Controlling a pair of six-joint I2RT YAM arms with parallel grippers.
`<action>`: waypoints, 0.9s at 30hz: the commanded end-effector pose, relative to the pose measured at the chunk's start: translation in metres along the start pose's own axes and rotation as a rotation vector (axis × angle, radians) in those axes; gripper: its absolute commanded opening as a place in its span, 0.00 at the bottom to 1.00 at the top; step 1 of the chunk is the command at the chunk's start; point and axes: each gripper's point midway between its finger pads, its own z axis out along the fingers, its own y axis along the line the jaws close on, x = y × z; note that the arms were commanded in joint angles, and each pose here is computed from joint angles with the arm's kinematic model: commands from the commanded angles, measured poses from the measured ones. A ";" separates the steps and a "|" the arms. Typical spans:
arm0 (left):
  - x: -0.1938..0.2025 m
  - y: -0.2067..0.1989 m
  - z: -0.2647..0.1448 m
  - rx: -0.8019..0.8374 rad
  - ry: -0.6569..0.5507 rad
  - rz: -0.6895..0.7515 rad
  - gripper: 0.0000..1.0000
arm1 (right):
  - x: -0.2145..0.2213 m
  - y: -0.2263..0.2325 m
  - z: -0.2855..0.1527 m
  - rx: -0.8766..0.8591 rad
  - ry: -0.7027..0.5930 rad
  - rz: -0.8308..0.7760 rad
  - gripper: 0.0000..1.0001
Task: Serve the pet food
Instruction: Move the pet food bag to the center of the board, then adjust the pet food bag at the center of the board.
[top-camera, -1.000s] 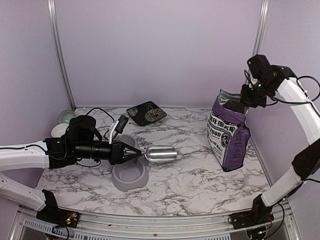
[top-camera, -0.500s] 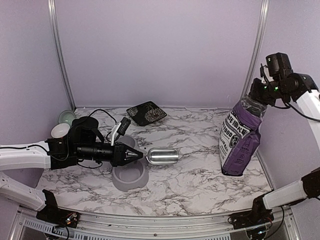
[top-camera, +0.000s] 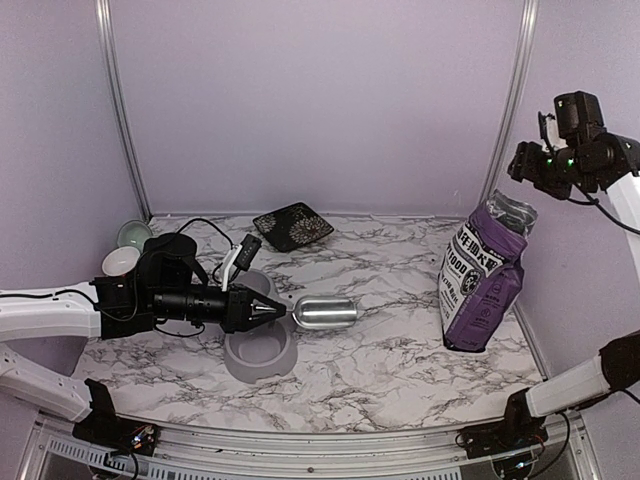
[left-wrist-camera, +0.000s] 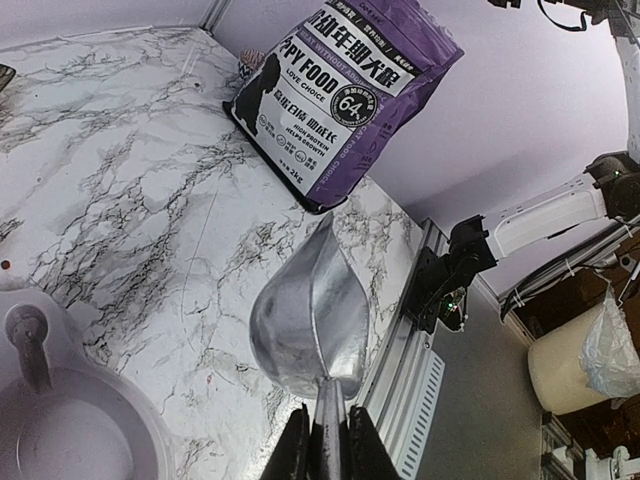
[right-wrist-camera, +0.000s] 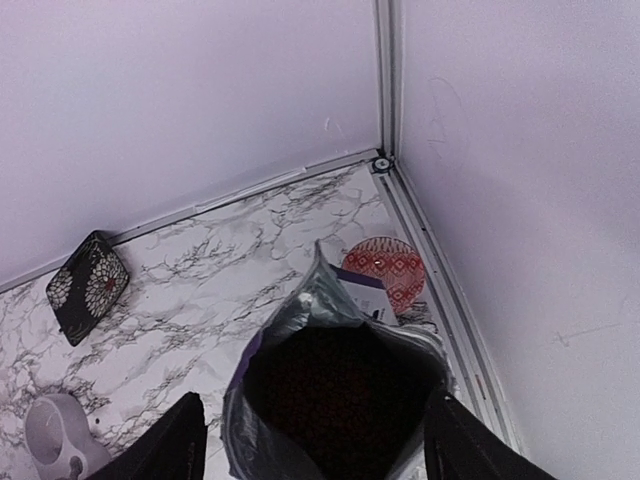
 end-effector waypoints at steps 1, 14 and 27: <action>-0.017 -0.015 -0.005 0.035 -0.044 0.030 0.00 | -0.002 -0.048 -0.016 0.133 -0.015 0.004 0.73; -0.011 -0.014 -0.007 0.034 -0.027 0.030 0.00 | 0.044 -0.077 0.054 -0.004 0.160 0.120 0.70; -0.005 -0.009 -0.007 0.025 -0.025 0.014 0.00 | 0.047 -0.079 0.075 -0.074 0.209 0.145 0.42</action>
